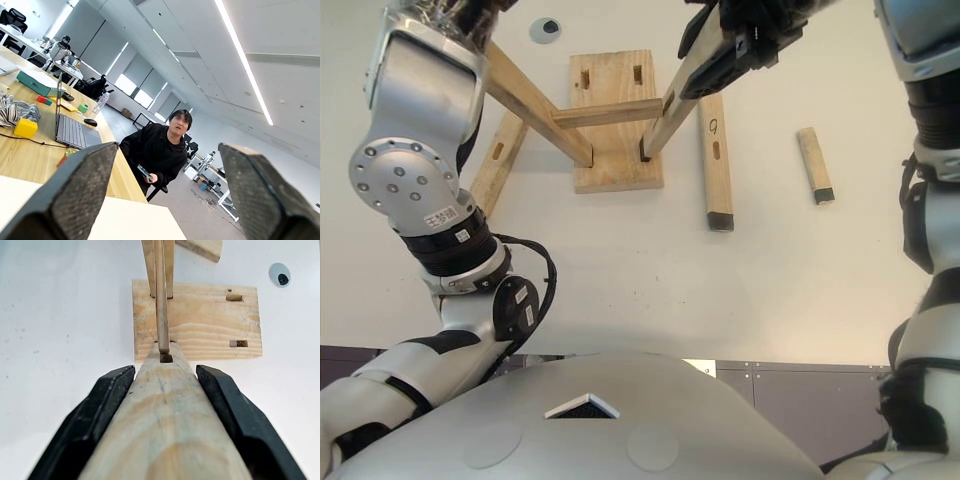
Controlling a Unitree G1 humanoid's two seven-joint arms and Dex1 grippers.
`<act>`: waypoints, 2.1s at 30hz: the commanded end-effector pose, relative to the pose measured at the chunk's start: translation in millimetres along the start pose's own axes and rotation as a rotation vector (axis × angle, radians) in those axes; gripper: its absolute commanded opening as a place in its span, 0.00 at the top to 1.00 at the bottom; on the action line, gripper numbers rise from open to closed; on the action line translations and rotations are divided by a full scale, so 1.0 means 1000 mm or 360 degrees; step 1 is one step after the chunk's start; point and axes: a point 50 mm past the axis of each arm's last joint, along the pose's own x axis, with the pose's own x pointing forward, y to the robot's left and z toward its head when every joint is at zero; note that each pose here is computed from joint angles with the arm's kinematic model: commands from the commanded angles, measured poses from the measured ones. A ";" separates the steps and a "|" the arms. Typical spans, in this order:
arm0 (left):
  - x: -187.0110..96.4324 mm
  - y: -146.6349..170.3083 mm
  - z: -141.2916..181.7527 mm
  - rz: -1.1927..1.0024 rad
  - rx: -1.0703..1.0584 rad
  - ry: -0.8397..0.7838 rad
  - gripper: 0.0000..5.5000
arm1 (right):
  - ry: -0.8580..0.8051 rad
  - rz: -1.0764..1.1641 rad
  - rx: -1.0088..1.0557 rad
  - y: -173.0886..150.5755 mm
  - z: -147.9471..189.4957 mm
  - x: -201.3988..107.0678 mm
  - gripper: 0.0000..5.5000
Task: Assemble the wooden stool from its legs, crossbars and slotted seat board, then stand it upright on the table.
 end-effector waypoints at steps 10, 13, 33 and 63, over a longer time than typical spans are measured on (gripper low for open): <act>0.000 0.005 -0.008 0.0041 -0.0013 0.0021 0.33 | -0.0061 0.0193 0.0005 0.002 0.015 0.023 0.63; 0.000 0.006 -0.009 0.0043 -0.0013 0.0028 0.33 | -0.0044 0.0232 0.0065 -0.004 0.012 0.029 0.63; -0.001 0.024 -0.027 0.0161 -0.0044 0.0141 0.33 | -0.0011 0.0362 -0.0090 -0.001 0.029 0.046 0.63; -0.001 0.017 0.096 -0.0132 -0.0519 -0.0348 0.33 | -0.1339 -0.0075 0.0754 -0.030 0.037 -0.047 0.44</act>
